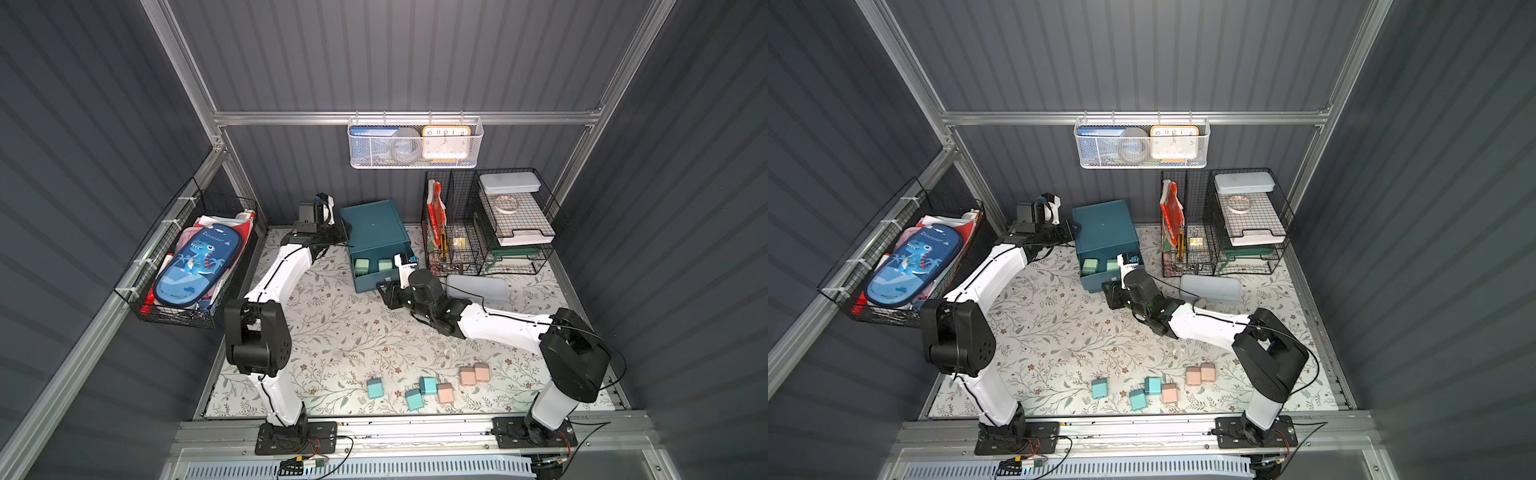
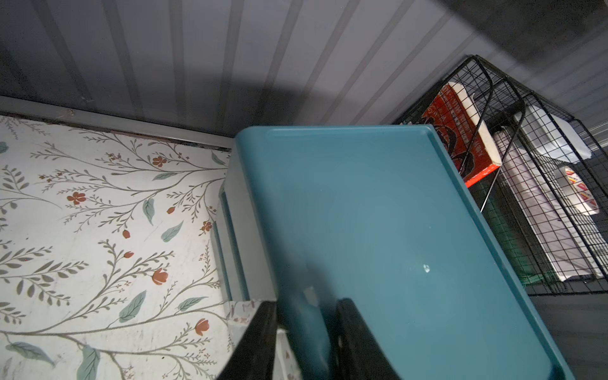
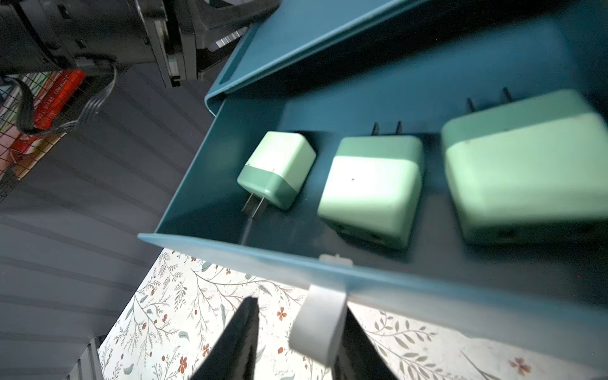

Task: Place the plugs into the drawer by color
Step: Close the drawer in the storage box.

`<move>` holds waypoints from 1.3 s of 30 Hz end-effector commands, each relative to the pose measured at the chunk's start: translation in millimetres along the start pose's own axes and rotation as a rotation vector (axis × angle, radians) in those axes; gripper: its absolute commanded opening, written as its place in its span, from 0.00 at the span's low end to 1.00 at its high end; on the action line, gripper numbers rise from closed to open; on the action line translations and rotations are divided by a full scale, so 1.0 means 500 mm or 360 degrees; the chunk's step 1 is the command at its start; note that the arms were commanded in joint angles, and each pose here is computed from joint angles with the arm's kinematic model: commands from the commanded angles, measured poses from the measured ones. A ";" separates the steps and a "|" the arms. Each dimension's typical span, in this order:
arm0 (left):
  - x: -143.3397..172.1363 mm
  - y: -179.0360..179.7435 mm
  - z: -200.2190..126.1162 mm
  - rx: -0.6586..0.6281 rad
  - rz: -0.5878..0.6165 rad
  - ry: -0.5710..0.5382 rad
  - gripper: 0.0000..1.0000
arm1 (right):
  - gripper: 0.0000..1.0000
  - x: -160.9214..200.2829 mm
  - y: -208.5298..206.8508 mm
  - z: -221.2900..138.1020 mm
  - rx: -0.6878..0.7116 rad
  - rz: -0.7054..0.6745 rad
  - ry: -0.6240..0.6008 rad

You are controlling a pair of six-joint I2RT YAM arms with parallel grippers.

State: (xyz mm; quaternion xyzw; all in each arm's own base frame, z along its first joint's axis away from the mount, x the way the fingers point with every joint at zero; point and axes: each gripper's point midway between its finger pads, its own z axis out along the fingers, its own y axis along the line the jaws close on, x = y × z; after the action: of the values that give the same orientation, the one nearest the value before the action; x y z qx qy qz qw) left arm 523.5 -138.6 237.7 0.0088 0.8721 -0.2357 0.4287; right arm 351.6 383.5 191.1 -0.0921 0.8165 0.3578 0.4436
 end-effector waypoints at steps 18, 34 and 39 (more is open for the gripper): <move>0.120 0.009 0.041 0.0011 -0.0034 0.0277 0.32 | 0.39 -0.095 0.037 0.059 -0.0049 0.0026 -0.0205; 0.142 0.003 0.046 0.0014 -0.0017 0.0331 0.31 | 0.40 -0.148 -0.009 0.151 0.0001 -0.0018 -0.0340; 0.147 0.003 0.051 0.0028 -0.0025 0.0343 0.31 | 0.40 -0.145 -0.006 0.112 -0.0068 0.0120 -0.0309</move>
State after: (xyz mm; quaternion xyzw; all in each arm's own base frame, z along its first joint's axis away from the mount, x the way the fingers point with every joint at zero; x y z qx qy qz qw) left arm 527.0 -143.1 238.0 0.0133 0.8654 -0.2356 0.4420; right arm 428.1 422.6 200.0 -0.0668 0.7859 0.3721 0.4894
